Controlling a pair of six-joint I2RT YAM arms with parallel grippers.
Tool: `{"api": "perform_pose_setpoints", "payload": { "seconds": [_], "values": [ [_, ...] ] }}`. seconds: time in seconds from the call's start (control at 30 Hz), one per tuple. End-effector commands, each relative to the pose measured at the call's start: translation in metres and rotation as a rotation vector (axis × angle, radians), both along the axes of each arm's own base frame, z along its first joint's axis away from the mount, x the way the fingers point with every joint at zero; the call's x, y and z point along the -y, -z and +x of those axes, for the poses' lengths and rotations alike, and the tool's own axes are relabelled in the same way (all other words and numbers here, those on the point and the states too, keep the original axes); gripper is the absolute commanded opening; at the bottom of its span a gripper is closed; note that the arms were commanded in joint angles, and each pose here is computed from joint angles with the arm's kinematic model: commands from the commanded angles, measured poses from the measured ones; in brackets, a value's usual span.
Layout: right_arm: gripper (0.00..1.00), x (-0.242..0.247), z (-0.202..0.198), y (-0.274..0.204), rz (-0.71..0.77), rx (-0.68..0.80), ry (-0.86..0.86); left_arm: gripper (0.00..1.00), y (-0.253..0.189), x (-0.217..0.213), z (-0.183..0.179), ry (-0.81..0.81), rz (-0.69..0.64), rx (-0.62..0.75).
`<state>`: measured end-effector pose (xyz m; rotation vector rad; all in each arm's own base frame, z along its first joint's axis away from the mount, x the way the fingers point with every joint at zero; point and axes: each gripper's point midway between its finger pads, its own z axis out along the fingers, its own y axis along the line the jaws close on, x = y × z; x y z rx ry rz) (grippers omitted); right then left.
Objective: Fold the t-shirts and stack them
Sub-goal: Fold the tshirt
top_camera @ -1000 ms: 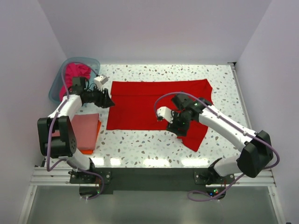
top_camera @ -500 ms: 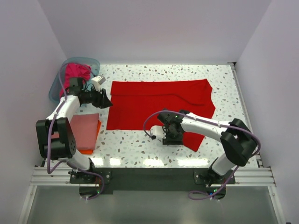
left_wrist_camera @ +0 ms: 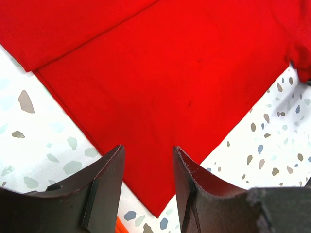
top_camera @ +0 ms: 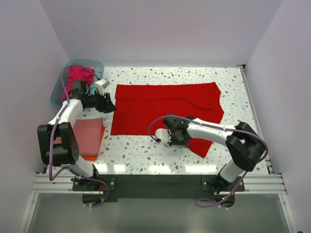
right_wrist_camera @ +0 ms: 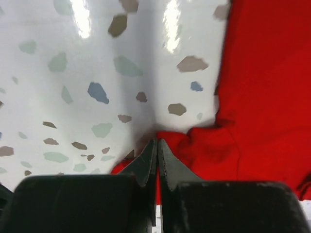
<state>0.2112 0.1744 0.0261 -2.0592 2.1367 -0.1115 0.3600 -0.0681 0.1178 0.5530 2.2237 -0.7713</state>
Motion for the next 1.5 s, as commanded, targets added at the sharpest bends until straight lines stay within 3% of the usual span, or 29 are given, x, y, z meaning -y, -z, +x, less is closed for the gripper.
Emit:
{"api": "perform_pose_setpoints", "payload": {
  "seconds": [0.0,0.17,0.27,0.3,0.33,0.37,0.43,0.6,0.73,0.83,1.17,1.3,1.47],
  "values": [
    [0.00,-0.040,0.010,-0.036,0.201,0.026,0.075,0.48,-0.006,-0.004,0.004,0.011,0.008,0.031],
    [0.00,-0.061,0.002,-0.042,0.311,-0.029,0.106,0.48,-0.007,-0.005,0.004,0.013,0.007,0.031],
    [0.03,-0.059,-0.008,-0.029,0.271,-0.112,0.115,0.48,-0.004,-0.004,0.004,0.020,0.007,0.023],
    [0.13,-0.055,-0.013,-0.029,0.243,-0.143,0.115,0.48,-0.003,-0.004,0.004,0.030,0.012,0.025],
    [0.36,-0.053,-0.018,-0.028,0.238,-0.180,0.120,0.49,-0.002,-0.005,0.003,0.036,0.017,0.023],
    [0.51,-0.051,-0.019,-0.031,0.246,-0.198,0.130,0.49,0.002,-0.005,-0.001,0.043,0.020,0.003],
    [0.69,-0.044,-0.016,-0.046,0.304,-0.237,0.191,0.50,0.005,-0.006,-0.003,0.078,0.044,0.010],
    [0.66,-0.003,0.006,-0.091,0.384,-0.198,0.279,0.48,0.023,-0.008,-0.023,0.219,0.113,-0.014],
    [0.44,0.055,0.023,-0.081,0.268,-0.131,0.338,0.45,0.048,-0.012,-0.041,0.346,0.245,-0.043],
    [0.38,0.084,0.024,-0.065,0.200,-0.127,0.344,0.43,0.062,-0.014,-0.052,0.439,0.332,-0.049],
    [0.37,0.107,0.000,-0.014,0.115,-0.163,0.359,0.47,0.076,-0.003,-0.068,0.567,0.458,-0.002],
    [0.40,0.108,0.011,-0.003,0.118,-0.105,0.367,0.49,0.077,-0.002,-0.072,0.583,0.472,0.017],
    [0.40,0.103,0.008,0.008,0.129,-0.140,0.394,0.50,0.077,-0.002,-0.069,0.564,0.472,0.021]
  ]
}}
